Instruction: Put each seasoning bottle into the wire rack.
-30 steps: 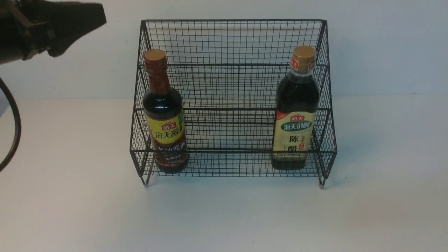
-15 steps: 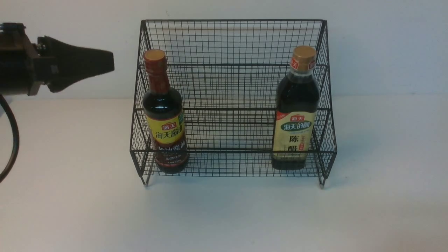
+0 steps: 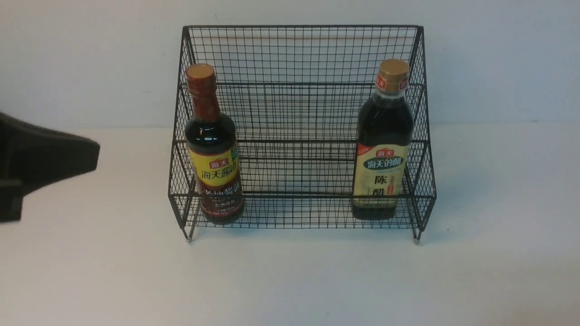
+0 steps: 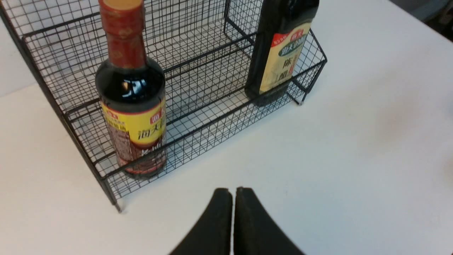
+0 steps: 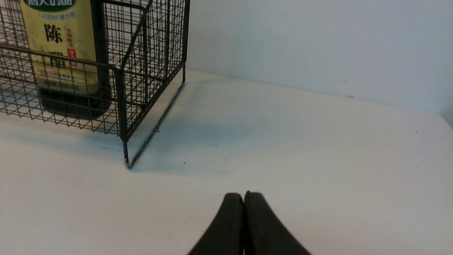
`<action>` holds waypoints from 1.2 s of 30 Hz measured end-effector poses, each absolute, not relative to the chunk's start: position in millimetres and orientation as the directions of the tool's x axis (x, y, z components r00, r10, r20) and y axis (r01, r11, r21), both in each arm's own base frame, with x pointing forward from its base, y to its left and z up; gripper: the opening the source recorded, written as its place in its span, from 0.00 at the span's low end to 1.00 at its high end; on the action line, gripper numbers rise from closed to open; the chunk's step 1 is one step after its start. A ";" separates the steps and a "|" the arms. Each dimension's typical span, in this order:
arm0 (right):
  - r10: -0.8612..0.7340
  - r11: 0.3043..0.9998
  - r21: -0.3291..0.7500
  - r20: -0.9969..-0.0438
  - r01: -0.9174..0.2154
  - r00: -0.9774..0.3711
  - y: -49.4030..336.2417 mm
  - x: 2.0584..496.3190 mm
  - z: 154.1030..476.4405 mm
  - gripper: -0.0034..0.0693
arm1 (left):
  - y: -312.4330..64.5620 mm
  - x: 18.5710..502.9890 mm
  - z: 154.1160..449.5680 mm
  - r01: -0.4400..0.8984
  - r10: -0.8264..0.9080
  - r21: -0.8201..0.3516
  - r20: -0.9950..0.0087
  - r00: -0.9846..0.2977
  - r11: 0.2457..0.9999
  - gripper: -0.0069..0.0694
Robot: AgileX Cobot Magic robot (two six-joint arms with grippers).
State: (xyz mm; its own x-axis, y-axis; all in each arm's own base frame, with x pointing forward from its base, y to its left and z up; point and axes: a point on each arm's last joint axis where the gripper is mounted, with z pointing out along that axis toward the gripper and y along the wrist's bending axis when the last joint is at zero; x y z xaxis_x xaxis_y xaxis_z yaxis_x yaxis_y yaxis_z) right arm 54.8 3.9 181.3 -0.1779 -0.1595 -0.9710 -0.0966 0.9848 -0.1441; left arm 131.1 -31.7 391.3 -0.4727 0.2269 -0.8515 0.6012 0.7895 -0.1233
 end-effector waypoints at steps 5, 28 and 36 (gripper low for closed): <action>-0.160 0.985 -0.144 -0.971 -0.097 -0.178 3.9 54.8 181.2 0.03 | -45.3 81.8 374.0 0.609 0.250 -0.058 -0.878 -0.407 0.791 0.08; -0.159 0.985 -0.144 -0.971 -0.097 -0.178 3.9 54.8 181.2 0.03 | -51.7 14.5 309.3 0.356 0.142 0.132 -0.990 -0.002 0.925 0.08; -0.159 0.985 -0.144 -0.971 -0.097 -0.178 3.9 54.8 181.2 0.03 | -51.7 14.5 309.3 0.356 0.143 0.133 -0.990 -0.002 0.925 0.08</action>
State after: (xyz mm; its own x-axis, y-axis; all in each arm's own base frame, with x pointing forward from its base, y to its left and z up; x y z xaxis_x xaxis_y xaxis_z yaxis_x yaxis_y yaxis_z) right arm 54.8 3.9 181.2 -0.1782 -0.1592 -0.9710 -0.0967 0.9849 -0.1437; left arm 14.5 -51.7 309.3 -0.0016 0.1434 -0.9897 0.3564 0.9248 0.1334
